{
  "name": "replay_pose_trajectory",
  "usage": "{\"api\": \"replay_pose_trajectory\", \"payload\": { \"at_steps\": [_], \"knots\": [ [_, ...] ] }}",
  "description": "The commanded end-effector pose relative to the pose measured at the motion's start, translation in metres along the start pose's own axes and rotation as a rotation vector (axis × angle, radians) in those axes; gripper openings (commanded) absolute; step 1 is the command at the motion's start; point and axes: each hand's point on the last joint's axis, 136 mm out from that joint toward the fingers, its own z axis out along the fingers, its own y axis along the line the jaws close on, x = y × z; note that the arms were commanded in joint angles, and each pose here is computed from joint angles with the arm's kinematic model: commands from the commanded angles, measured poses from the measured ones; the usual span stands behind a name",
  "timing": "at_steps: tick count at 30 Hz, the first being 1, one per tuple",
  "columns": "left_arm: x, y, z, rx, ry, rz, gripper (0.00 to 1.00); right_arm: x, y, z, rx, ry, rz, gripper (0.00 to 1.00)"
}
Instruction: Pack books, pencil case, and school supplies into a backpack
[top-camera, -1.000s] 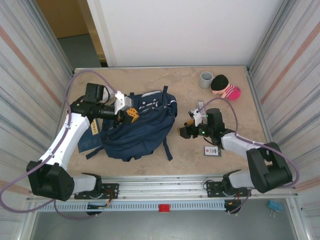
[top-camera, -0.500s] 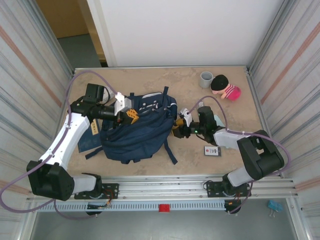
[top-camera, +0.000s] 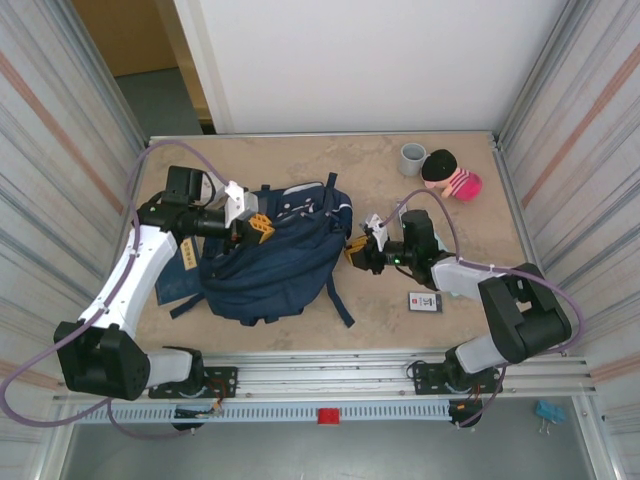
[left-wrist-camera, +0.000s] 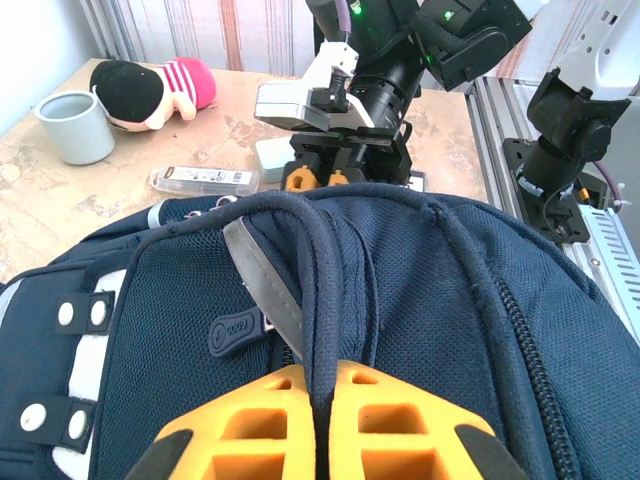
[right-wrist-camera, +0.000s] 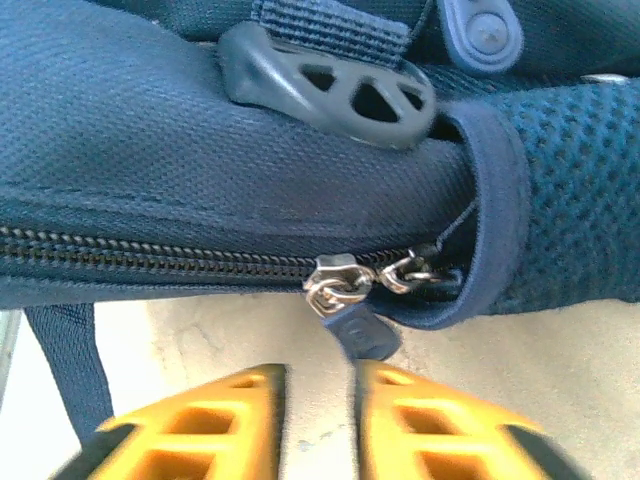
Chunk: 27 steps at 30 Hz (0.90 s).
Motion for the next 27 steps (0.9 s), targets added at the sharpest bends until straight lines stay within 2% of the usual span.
{"api": "replay_pose_trajectory", "payload": {
  "at_steps": [1,3,4,6,9,12,16,19,23,27],
  "knots": [
    [-0.026,-0.006,-0.006,0.037,-0.108,0.074,0.00,-0.013,-0.004,-0.001,-0.005,-0.019,-0.023,0.41],
    [-0.027,-0.008,-0.006,0.043,-0.116,0.073,0.00,-0.012,-0.007,0.002,-0.008,-0.014,-0.011,0.54],
    [-0.029,-0.008,-0.007,0.045,-0.121,0.076,0.00,-0.013,-0.008,0.004,-0.015,-0.017,-0.011,0.56],
    [-0.030,-0.009,-0.007,0.052,-0.128,0.076,0.00,-0.019,-0.008,0.006,-0.031,-0.034,-0.012,0.60],
    [-0.030,-0.010,-0.007,0.058,-0.133,0.074,0.00,-0.026,-0.006,0.010,-0.051,-0.049,-0.025,0.61],
    [-0.030,-0.010,-0.006,0.060,-0.136,0.074,0.00,-0.030,-0.004,0.012,-0.077,-0.053,-0.028,0.51],
    [-0.029,-0.008,-0.006,0.044,-0.129,0.076,0.00,-0.027,-0.010,0.010,-0.045,-0.049,-0.019,0.26],
    [-0.025,-0.004,-0.006,0.021,-0.115,0.075,0.00,-0.025,-0.011,0.006,-0.035,-0.044,-0.007,0.12],
    [-0.015,0.009,-0.004,-0.060,-0.074,0.064,0.00,-0.023,-0.006,0.002,-0.049,-0.028,0.006,0.05],
    [-0.003,0.032,-0.005,-0.207,-0.008,0.032,0.00,-0.022,-0.001,-0.001,-0.059,-0.003,0.033,0.03]
  ]
}}
